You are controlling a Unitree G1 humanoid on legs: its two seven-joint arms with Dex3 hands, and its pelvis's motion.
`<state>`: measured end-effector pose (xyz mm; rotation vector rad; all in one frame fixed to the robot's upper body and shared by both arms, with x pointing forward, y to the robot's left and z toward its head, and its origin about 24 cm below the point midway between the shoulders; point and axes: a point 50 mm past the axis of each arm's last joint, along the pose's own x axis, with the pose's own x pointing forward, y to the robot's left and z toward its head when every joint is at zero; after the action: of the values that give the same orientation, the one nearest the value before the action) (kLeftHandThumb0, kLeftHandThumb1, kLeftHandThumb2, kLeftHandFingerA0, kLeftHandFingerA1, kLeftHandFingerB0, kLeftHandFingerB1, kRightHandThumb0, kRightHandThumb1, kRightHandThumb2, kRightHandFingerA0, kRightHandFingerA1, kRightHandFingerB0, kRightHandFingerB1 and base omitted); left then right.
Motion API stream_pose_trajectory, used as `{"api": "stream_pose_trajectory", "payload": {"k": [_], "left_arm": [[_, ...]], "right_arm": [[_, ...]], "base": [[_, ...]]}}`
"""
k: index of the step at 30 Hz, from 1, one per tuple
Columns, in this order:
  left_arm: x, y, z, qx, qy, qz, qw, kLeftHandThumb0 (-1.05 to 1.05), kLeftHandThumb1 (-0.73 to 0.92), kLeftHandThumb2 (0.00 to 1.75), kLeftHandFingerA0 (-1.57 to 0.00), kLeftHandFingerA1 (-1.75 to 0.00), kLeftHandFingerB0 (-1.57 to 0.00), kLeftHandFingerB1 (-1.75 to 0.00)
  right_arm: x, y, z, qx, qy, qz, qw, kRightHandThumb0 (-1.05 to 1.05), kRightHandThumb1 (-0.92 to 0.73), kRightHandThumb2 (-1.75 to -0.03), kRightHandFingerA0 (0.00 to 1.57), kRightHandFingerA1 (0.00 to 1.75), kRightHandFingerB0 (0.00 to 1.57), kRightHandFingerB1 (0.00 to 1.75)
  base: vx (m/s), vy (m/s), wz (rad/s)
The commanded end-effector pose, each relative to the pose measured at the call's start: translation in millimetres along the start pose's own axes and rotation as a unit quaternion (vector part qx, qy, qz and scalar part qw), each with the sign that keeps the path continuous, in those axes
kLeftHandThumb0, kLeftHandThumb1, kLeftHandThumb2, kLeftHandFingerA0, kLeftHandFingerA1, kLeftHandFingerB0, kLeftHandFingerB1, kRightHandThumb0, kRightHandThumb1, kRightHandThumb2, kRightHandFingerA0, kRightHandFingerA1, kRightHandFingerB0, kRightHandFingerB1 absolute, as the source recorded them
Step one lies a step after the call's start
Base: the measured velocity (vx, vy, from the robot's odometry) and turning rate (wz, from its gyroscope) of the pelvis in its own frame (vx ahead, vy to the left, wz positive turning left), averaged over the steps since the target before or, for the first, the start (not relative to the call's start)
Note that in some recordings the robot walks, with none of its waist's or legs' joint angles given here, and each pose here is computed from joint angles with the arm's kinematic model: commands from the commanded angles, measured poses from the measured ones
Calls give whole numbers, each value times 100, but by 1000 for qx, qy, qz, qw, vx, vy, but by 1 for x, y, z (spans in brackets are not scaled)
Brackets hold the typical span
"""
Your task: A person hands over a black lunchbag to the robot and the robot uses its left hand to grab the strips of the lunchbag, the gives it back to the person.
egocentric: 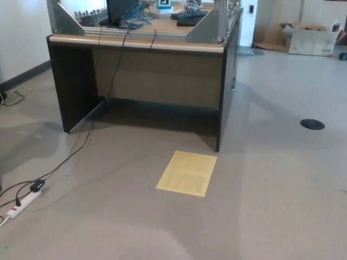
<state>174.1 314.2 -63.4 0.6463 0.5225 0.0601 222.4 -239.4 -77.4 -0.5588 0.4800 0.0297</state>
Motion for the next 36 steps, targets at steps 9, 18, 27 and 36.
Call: {"api": "stream_pose_trajectory", "payload": {"k": [9,18,27,36], "left_arm": [[-9,88,161,61,-390,96,914,-68,45,80,-5,-32,-6,-33],[-49,114,278,115,-529,116,833,-74,48,85,-5,-25,-10,-26],[-89,108,354,137,-616,89,771,-77,49,83,-9,-23,-12,-25],[-100,85,399,166,-638,71,749,-72,46,86,0,-22,-14,-24]], "right_arm": [[8,-16,35,-15,-129,-45,991,-57,-59,-97,49,60,34,51],[13,-18,42,-13,-136,-44,990,-58,-71,-62,51,44,45,40],[13,-17,39,-5,-129,-40,991,-57,-71,-61,50,42,47,40],[7,-10,32,4,-136,-36,990,-58,-58,-95,53,61,36,52]], "base": [[0,0,0],[0,0,0],[0,0,0],[0,0,0]]}}
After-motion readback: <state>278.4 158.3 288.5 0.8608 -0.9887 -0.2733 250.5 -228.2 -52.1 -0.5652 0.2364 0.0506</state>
